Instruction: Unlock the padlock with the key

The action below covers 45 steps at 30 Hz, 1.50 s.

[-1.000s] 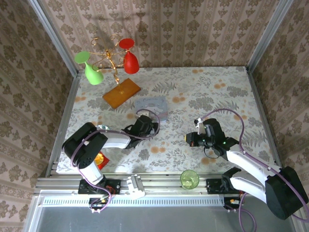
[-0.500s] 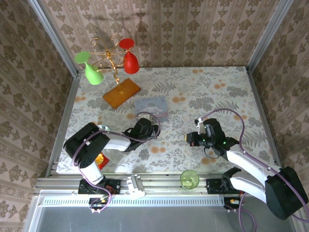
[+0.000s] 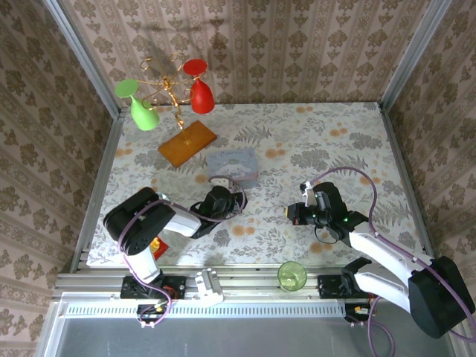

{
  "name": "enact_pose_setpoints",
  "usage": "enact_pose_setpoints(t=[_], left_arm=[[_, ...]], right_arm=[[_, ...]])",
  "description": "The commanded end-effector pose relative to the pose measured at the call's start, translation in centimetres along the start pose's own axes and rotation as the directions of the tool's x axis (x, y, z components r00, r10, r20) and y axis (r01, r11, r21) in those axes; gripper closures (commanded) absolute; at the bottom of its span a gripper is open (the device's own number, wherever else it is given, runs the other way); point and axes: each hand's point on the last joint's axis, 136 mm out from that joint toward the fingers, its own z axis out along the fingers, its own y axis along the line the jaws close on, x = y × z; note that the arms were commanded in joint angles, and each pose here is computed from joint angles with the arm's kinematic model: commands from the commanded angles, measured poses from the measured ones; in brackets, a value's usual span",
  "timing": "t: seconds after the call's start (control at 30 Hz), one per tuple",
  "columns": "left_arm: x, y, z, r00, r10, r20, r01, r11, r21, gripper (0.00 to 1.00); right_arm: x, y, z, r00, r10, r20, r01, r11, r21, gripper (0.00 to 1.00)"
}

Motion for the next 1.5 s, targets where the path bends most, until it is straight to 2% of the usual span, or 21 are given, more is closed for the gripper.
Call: enact_pose_setpoints(t=[0.0,0.37,0.6,0.73,0.9,0.97,1.03,1.27,1.47], left_arm=[[1.5,-0.3,-0.1,0.999,-0.023,-0.049,0.025,0.999,0.038,0.61],[1.8,0.0,0.1,0.997,-0.001,-0.079,0.004,0.999,0.042,0.65],[1.7,-0.4,0.9,0.996,-0.009,-0.087,0.014,0.999,0.05,0.73],[1.5,-0.4,1.0,0.996,-0.032,-0.086,0.036,0.998,0.045,0.82],[1.3,0.1,0.5,0.992,-0.027,-0.124,0.021,0.998,-0.051,0.84],[1.3,0.6,0.1,0.992,-0.006,-0.128,-0.008,0.995,-0.102,0.81],[1.0,1.0,0.0,0.993,0.01,-0.115,-0.025,0.992,-0.127,0.71],[1.1,0.7,0.8,0.996,-0.05,-0.079,0.044,0.996,-0.082,0.67],[0.2,-0.3,1.2,0.999,-0.036,-0.005,0.036,0.997,-0.07,0.62]], right_arm=[[0.1,-0.7,-0.1,1.0,0.005,0.002,-0.005,1.0,0.029,1.0],[0.0,-0.8,-0.1,1.0,0.006,0.003,-0.006,0.999,0.036,1.0],[0.2,-0.9,-0.1,1.0,0.009,0.001,-0.009,0.999,0.038,1.0],[0.2,-0.9,-0.1,1.0,0.012,0.002,-0.012,0.999,0.038,1.0],[0.5,-0.8,0.2,1.0,0.017,-0.018,-0.017,0.999,0.034,1.0],[0.6,-0.8,0.5,0.999,0.022,-0.03,-0.021,0.999,0.032,1.0],[0.5,-0.7,0.7,0.999,0.023,-0.032,-0.023,0.999,0.023,1.0],[0.3,-0.7,0.8,0.999,0.014,-0.031,-0.013,0.999,0.03,1.0],[0.2,-0.7,0.5,1.0,0.011,-0.022,-0.01,1.0,0.029,1.0]])
